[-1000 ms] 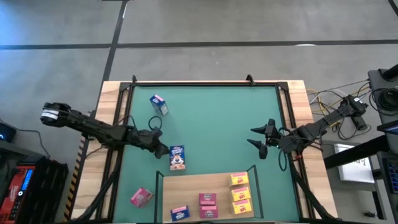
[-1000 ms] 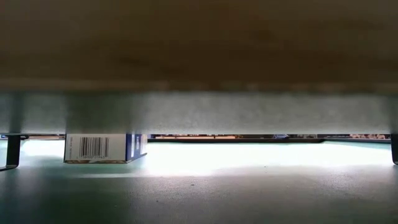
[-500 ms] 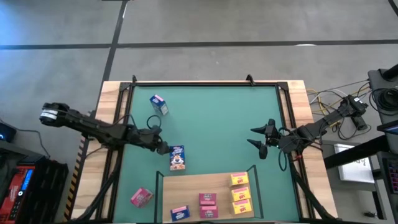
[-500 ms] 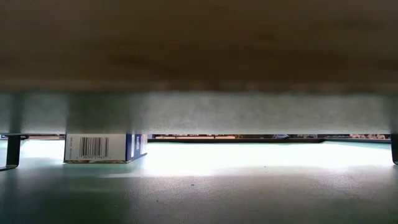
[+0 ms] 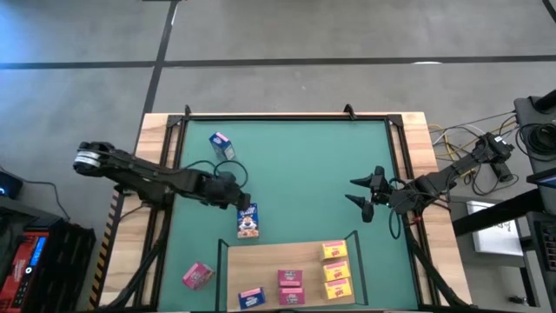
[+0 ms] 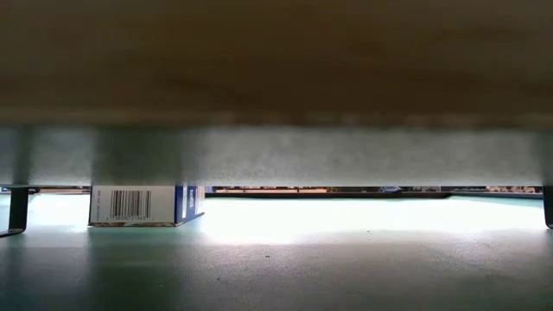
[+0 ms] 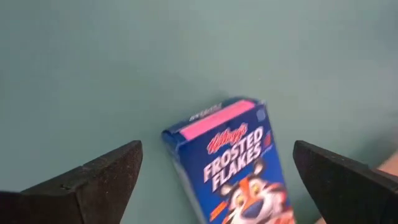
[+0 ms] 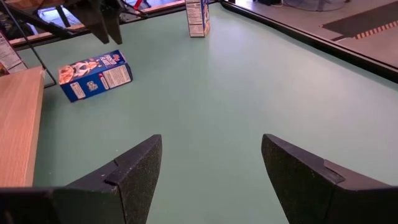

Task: Stack cereal on shelf
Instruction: Put the bottom blue cereal box on the shelf aligned with the other blue cereal box

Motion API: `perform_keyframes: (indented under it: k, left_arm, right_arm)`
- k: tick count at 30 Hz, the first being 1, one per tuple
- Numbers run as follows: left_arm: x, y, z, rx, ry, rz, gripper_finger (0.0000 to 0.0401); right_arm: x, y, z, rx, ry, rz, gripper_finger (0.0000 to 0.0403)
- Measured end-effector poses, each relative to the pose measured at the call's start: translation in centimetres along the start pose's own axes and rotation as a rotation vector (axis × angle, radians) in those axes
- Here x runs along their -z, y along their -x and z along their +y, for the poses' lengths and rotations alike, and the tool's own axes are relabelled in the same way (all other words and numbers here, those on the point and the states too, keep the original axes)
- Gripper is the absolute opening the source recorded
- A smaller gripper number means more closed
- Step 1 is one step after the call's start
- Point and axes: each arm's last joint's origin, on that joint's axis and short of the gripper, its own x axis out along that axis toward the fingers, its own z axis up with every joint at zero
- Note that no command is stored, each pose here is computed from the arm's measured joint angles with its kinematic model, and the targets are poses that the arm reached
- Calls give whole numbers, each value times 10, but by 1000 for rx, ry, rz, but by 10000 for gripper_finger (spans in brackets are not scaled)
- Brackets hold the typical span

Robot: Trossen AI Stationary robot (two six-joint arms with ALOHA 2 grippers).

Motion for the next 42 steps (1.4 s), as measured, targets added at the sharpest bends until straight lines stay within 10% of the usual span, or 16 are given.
perform_keyframes:
  k: [42]
  left_arm:
    - [-12, -61, -36, -330, 344, 202, 394]
  right_arm:
    - [0, 0, 0, 0, 0, 0, 265]
